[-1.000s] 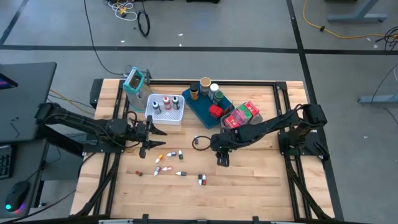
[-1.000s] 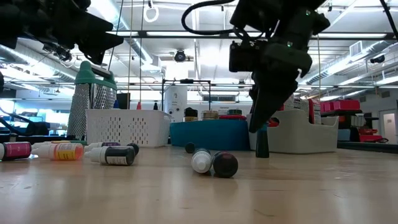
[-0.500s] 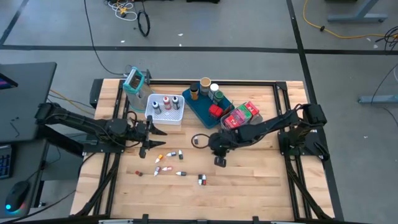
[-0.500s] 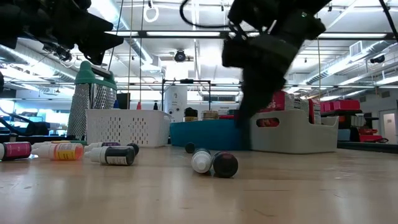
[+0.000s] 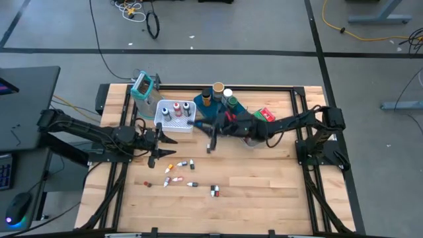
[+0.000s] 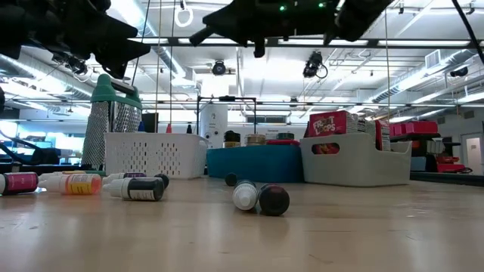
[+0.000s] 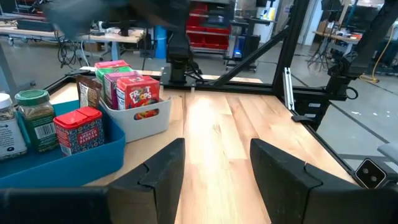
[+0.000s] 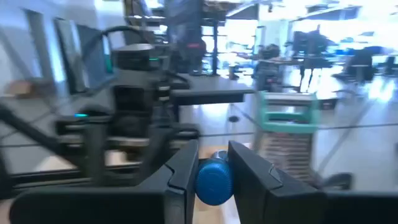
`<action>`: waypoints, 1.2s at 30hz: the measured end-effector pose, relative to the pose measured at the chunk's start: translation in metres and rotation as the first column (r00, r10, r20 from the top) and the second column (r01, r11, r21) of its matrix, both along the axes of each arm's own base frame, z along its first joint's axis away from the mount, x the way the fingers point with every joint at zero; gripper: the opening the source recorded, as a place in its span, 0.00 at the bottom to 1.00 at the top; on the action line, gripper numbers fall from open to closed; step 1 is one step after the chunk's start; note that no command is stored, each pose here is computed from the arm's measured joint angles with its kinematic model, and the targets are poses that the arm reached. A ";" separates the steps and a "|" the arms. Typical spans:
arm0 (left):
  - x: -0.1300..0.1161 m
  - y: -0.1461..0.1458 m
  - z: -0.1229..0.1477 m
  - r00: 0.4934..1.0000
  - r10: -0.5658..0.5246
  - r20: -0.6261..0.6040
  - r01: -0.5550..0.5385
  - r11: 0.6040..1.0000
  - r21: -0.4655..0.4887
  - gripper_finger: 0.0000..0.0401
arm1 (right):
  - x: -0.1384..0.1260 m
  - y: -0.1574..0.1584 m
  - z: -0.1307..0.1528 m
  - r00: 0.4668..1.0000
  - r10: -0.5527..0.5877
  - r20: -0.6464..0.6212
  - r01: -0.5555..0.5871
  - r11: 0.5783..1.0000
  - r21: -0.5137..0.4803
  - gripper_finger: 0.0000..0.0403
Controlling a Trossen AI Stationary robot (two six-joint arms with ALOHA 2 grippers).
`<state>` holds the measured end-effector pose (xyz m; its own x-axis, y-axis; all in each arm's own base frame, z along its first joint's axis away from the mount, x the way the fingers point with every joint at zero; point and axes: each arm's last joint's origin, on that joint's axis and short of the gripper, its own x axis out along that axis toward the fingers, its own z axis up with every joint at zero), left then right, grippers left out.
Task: Pick & Place Kitchen Items
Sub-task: Put the blue lid food coloring bottle into the white bin, then put the red lid food coloring bottle into the white bin
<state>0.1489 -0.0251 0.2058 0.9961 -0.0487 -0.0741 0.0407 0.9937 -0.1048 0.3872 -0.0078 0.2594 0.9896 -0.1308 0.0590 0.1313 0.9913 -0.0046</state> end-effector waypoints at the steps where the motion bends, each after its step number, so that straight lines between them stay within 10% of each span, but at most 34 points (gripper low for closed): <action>1: 0.000 0.000 0.000 1.000 0.001 0.000 -0.001 1.000 0.000 0.48 | 0.003 -0.005 0.001 1.000 -0.015 -0.009 0.015 1.000 0.001 0.20; 16: 0.000 0.002 0.001 0.996 0.087 0.009 -0.087 0.996 -0.008 0.48 | 0.081 -0.072 -0.061 0.815 -0.101 -0.571 0.193 0.976 0.102 0.20; 36: 0.000 0.002 0.001 0.998 0.062 0.007 -0.062 0.997 -0.038 0.48 | 0.090 -0.104 -0.079 0.854 -0.098 -0.511 0.193 0.972 0.135 0.44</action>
